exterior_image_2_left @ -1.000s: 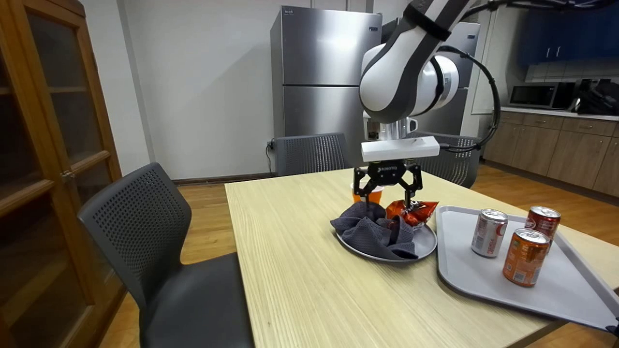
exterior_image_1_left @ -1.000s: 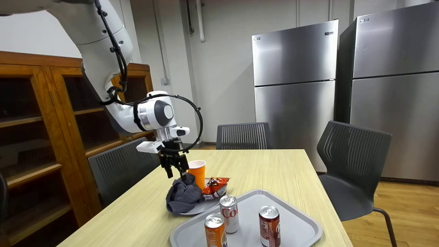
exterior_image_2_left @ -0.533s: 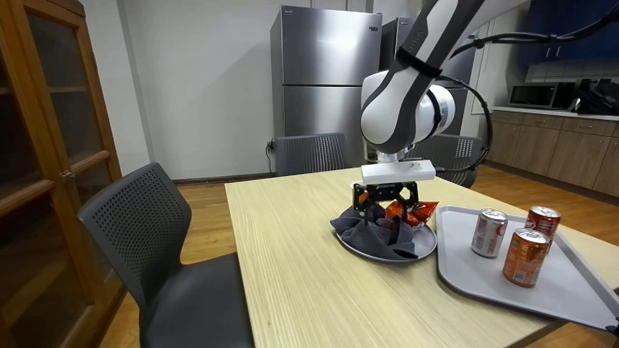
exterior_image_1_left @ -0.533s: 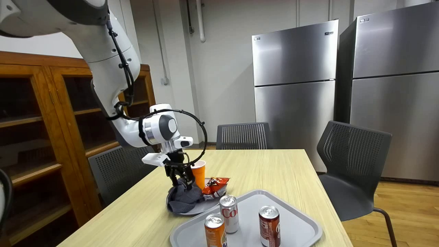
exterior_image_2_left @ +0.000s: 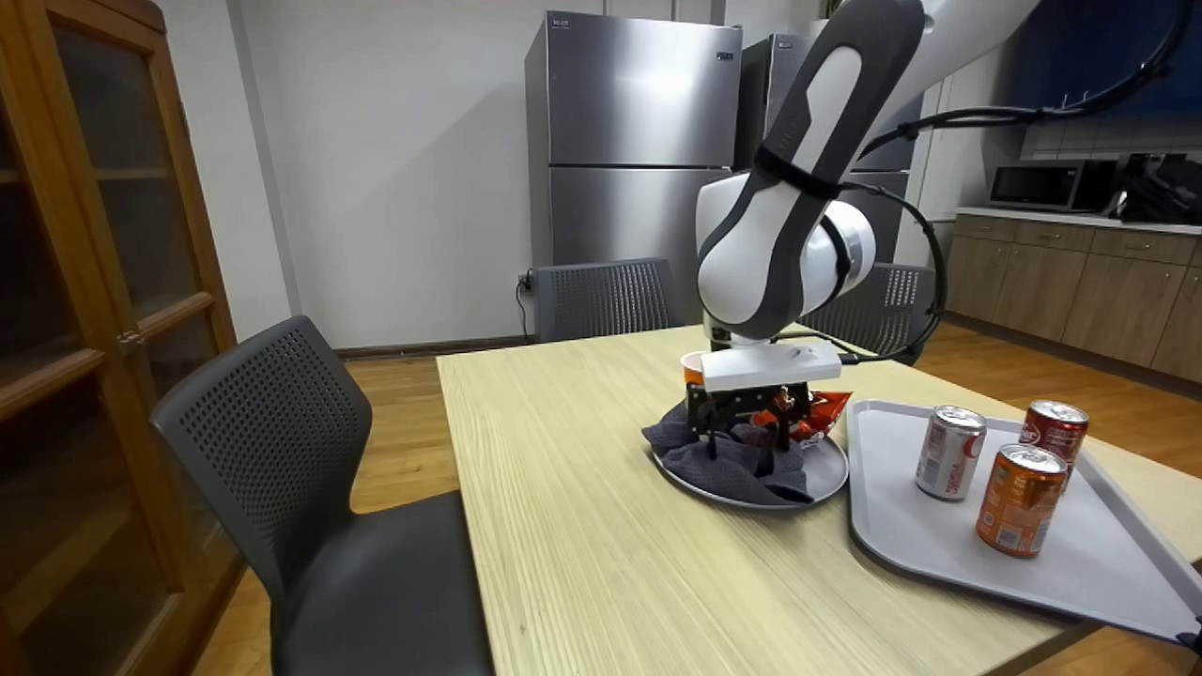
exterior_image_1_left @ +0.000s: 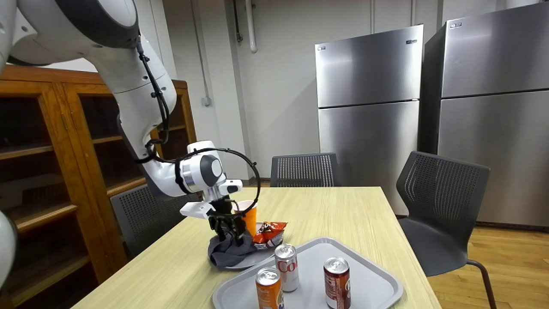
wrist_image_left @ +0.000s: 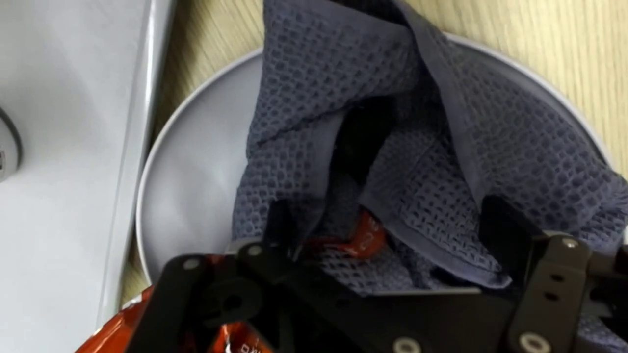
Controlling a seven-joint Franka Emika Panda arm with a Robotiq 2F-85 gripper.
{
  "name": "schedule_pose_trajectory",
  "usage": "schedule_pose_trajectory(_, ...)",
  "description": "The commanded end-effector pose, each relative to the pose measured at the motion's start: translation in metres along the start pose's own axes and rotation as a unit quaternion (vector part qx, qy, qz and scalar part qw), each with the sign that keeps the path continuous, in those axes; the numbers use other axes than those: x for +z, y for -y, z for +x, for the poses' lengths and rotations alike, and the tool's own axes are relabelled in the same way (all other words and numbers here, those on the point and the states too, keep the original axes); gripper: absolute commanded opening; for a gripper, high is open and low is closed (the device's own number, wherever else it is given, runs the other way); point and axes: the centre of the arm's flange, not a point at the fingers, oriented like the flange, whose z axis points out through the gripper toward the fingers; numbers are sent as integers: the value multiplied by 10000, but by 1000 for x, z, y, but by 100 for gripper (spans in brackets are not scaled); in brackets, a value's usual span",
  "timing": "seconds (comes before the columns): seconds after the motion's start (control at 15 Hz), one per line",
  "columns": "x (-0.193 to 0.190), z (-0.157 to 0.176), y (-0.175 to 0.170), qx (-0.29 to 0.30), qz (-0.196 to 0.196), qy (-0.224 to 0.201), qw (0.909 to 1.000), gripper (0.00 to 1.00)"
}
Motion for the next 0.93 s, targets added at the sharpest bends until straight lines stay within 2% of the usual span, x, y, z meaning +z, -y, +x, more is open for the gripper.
schedule_pose_trajectory(0.0,10,3,3,-12,-173,-69,9998,100)
schedule_pose_trajectory(0.73,19,5,2,18,-291,-68,9996,100)
schedule_pose_trajectory(0.8,19,5,2,13,-288,-65,9996,75)
schedule_pose_trajectory(0.87,19,5,2,7,-290,-67,9996,74)
